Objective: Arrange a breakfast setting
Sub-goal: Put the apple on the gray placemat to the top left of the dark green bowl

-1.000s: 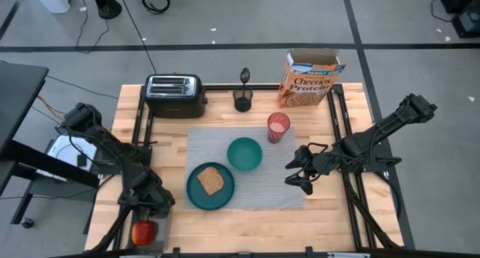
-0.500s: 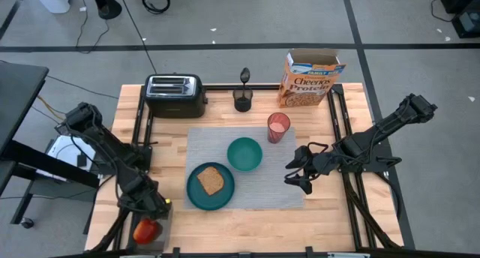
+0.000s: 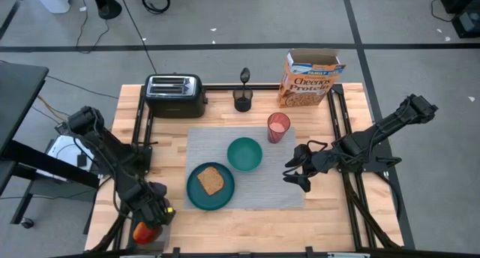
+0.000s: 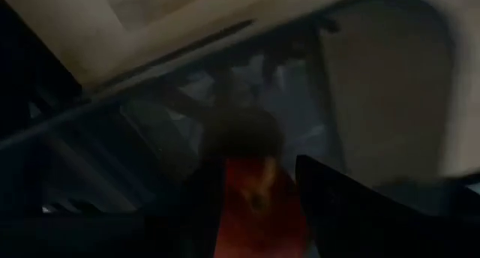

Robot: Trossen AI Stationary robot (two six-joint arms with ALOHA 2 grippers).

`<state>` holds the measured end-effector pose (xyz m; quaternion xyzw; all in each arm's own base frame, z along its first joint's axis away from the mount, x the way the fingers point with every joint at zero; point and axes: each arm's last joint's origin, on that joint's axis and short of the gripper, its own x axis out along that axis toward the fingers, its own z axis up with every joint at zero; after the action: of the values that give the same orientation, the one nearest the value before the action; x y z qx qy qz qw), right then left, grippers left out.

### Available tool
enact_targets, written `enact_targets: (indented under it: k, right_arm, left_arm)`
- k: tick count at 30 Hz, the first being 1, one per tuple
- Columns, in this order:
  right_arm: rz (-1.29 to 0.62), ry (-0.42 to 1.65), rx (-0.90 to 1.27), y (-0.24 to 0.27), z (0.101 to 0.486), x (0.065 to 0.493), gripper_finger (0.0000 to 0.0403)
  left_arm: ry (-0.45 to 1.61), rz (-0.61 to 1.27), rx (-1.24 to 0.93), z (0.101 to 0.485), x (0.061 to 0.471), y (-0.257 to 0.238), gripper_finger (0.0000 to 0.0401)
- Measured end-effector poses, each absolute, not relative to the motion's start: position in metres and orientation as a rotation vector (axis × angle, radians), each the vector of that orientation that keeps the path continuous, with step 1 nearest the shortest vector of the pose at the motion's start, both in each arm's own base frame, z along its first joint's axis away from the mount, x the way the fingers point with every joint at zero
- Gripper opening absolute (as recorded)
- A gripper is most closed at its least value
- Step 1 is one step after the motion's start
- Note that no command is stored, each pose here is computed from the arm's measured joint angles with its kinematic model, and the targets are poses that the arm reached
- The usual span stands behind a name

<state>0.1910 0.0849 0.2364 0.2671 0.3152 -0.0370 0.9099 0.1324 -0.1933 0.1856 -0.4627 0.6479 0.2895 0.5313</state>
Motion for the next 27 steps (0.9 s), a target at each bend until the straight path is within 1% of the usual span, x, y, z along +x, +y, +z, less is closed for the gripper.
enact_targets:
  k: [4,11,17,21,27]
  right_arm:
    - [-0.088,0.65,0.582,0.085,0.236,0.191,0.032]
    - [-0.102,0.645,0.588,0.082,0.236,0.192,0.032]
    - [-0.115,0.622,0.601,0.079,0.238,0.195,0.032]
    - [-0.121,0.616,0.605,0.078,0.238,0.195,0.032]
    - [-0.126,0.614,0.607,0.076,0.238,0.196,0.032]
  left_arm:
    - [1.579,0.693,-1.04,0.175,0.129,-0.201,0.0171]
    - [1.584,0.589,-1.045,0.173,0.129,-0.212,0.0171]
    - [1.578,0.615,-1.006,0.172,0.12,-0.213,0.017]
    - [1.55,0.551,-0.975,0.173,0.119,-0.216,0.0147]
    - [1.555,0.58,-0.94,0.171,0.116,-0.214,0.0114]
